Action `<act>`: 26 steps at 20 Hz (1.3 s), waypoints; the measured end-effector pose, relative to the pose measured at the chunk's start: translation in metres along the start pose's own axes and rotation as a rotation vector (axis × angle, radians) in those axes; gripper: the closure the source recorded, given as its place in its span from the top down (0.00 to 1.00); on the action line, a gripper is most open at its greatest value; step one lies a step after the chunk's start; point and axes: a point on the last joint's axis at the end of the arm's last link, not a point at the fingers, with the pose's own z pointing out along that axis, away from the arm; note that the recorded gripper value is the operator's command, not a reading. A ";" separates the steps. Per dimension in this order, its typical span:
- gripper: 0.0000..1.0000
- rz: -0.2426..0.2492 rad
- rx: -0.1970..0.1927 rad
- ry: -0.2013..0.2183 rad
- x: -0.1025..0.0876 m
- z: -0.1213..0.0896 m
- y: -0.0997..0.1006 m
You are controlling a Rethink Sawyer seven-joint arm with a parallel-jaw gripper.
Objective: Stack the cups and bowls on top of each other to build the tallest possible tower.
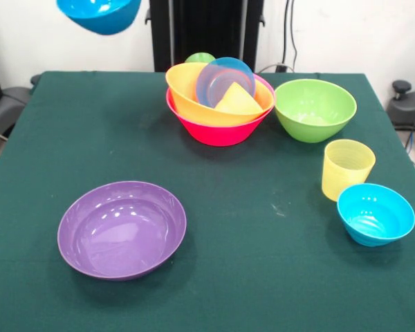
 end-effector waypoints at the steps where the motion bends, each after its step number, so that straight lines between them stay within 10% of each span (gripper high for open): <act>1: 0.00 0.005 0.000 0.003 -0.001 -0.004 -0.003; 26: 0.00 0.018 0.051 -0.034 -0.073 -0.023 -0.006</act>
